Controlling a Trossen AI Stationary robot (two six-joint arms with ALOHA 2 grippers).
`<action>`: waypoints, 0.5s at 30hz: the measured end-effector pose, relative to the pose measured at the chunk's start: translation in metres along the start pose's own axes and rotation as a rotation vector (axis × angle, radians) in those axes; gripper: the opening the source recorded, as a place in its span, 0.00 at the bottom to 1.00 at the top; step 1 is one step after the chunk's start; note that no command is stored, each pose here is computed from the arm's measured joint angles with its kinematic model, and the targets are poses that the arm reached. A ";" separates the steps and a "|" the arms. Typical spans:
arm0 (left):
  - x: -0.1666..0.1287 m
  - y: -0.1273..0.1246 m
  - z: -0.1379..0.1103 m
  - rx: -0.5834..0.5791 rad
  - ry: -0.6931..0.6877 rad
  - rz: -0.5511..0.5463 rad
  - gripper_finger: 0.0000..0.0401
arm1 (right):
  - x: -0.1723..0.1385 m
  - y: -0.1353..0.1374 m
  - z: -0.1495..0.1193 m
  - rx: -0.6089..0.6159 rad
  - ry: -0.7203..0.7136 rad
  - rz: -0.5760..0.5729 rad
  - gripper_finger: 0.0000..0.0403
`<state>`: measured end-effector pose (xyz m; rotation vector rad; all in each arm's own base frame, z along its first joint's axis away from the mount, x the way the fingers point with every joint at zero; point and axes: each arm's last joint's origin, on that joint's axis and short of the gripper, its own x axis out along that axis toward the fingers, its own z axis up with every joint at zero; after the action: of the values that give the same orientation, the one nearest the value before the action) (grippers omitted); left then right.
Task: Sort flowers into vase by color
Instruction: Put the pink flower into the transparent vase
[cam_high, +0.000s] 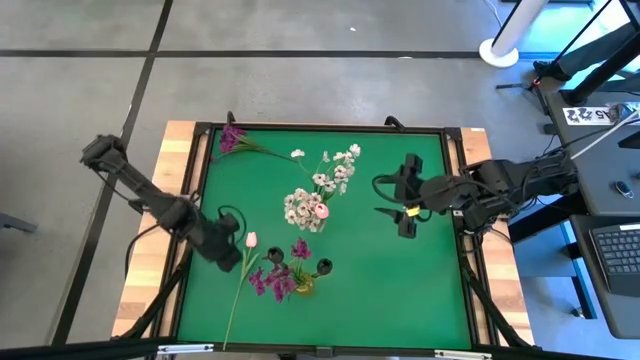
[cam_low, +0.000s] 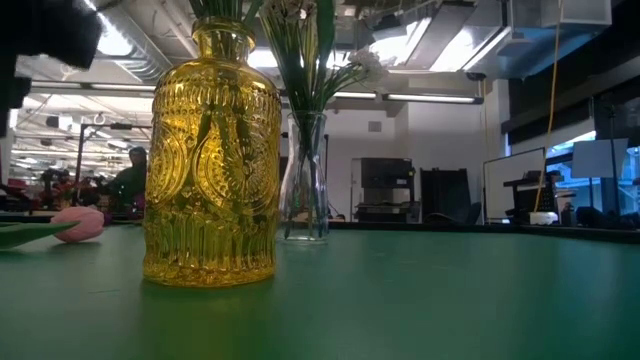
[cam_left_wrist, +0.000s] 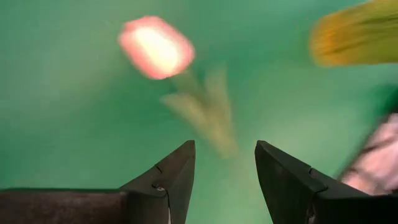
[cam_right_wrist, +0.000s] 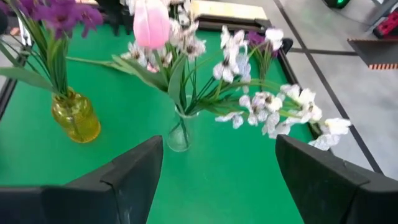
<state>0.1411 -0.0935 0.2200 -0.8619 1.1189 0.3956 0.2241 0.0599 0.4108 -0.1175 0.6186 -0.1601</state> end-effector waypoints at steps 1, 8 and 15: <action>0.002 -0.007 -0.004 0.006 -0.027 -0.041 0.41 | 0.002 0.001 -0.002 0.002 0.008 0.000 0.76; 0.027 -0.018 -0.026 -0.040 -0.040 0.023 0.41 | 0.012 0.004 -0.012 -0.002 0.048 -0.007 0.76; 0.058 -0.024 -0.035 -0.099 0.032 0.118 0.41 | 0.014 0.005 -0.011 0.004 0.031 -0.005 0.76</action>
<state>0.1603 -0.1432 0.1714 -0.8943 1.1910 0.5398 0.2292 0.0615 0.3931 -0.1125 0.6484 -0.1684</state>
